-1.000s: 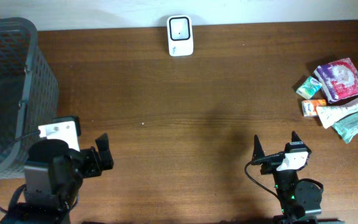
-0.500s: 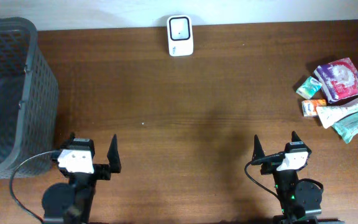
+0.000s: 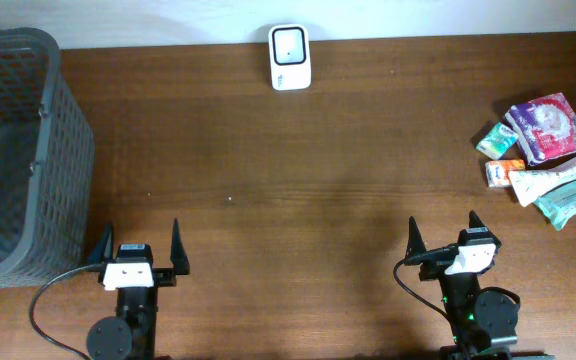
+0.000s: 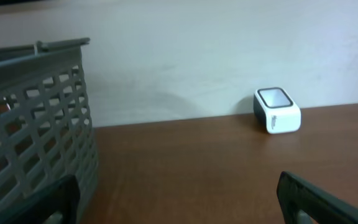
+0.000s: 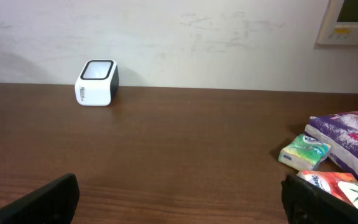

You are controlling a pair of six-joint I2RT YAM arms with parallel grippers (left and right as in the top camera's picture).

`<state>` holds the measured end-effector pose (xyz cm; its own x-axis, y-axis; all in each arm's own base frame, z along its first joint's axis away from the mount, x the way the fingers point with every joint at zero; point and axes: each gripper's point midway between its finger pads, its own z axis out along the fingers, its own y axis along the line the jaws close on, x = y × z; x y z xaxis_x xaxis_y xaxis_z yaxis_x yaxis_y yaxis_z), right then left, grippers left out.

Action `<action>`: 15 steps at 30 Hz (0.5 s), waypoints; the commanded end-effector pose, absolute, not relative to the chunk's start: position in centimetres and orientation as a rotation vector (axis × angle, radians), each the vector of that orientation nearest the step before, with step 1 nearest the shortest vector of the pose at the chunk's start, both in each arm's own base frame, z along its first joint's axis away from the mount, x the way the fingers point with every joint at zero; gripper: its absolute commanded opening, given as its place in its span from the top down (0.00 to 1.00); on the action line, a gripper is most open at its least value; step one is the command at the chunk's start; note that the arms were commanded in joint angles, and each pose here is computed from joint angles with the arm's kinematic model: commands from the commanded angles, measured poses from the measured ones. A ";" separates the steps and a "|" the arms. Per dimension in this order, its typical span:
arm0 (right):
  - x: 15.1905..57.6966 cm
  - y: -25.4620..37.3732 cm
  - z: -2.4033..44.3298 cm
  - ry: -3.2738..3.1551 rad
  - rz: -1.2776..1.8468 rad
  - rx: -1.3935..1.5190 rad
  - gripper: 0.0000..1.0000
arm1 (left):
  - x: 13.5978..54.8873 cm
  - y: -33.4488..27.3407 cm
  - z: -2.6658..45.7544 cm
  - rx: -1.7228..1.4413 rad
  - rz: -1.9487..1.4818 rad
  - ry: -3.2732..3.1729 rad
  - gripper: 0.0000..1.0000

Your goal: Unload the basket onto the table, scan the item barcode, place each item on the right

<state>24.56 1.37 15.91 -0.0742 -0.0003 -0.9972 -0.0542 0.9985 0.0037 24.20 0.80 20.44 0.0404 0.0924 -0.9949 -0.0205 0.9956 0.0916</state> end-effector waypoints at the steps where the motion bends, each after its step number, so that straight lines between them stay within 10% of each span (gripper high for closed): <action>1: 24.6 1.0 15.5 1.650 0.040 -0.020 0.01 | 24.6 1.0 18.5 0.017 0.059 1.547 0.01; 15: 24.6 1.0 15.5 1.650 0.040 -0.020 0.01 | 24.6 0.3 15.6 -0.061 -0.042 1.649 0.01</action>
<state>24.56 1.37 15.91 -0.0742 -0.0003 -0.9972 -0.0542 0.9985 0.0037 24.62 0.44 15.78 -0.0764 -0.0495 -0.9959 -0.0182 0.9987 -0.0482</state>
